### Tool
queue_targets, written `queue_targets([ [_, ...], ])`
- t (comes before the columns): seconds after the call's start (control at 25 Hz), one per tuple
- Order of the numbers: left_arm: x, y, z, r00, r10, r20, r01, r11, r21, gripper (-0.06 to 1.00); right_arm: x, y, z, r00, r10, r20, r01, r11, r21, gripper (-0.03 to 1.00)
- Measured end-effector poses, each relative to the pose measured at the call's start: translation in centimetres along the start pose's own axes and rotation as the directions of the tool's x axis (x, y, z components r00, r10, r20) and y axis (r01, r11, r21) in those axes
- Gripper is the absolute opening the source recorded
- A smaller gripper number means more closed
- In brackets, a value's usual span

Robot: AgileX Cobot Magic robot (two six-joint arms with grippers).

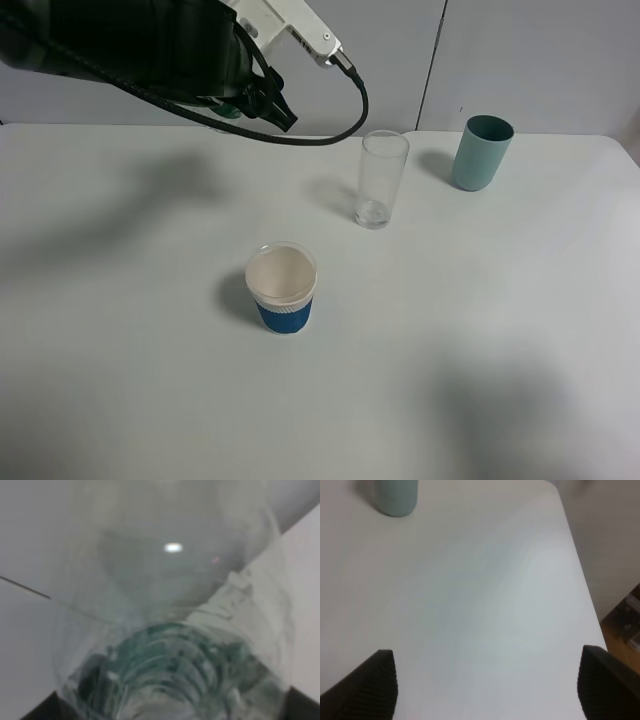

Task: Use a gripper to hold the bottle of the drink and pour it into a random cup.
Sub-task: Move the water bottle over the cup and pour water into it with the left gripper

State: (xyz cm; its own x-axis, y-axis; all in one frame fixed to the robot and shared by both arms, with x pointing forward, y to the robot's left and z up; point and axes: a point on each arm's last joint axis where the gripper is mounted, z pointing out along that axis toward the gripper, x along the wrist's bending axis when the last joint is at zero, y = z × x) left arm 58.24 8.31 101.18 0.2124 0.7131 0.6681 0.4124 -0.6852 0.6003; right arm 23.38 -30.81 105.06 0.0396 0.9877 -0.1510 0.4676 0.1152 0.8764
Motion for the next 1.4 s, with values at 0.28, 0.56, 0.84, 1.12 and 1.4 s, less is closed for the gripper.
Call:
queue_targets([
  [0.28, -2.3, 1.0, 0.4, 0.992, 0.124, 0.003, -0.124, 0.992, 0.005, 0.5, 0.0, 0.0, 0.0, 1.0, 0.0, 0.0, 0.0, 1.0, 0.0, 0.74],
  [0.56, -5.0, 0.8, 0.4, 0.953, 0.302, 0.015, -0.302, 0.953, 0.016, 0.5, 0.0, 0.0, 0.0, 1.0, 0.0, 0.0, 0.0, 1.0, 0.0, 0.74],
  [0.84, -5.8, 0.9, -0.3, 0.921, 0.39, 0.013, -0.39, 0.92, 0.025, 0.5, 0.0, 0.0, 0.0, 1.0, 0.0, 0.0, 0.0, 1.0, 0.0, 0.74],
  [1.12, -5.5, 0.5, -0.2, 0.891, 0.454, -0.021, -0.451, 0.889, 0.082, 0.5, 0.0, 0.0, 0.0, 1.0, 0.0, 0.0, 0.0, 1.0, 0.0, 0.74],
  [1.4, -5.7, 2.0, -0.9, 0.899, 0.436, -0.045, -0.433, 0.899, 0.059, 0.5, 0.0, 0.0, 0.0, 1.0, 0.0, 0.0, 0.0, 1.0, 0.0, 0.74],
])
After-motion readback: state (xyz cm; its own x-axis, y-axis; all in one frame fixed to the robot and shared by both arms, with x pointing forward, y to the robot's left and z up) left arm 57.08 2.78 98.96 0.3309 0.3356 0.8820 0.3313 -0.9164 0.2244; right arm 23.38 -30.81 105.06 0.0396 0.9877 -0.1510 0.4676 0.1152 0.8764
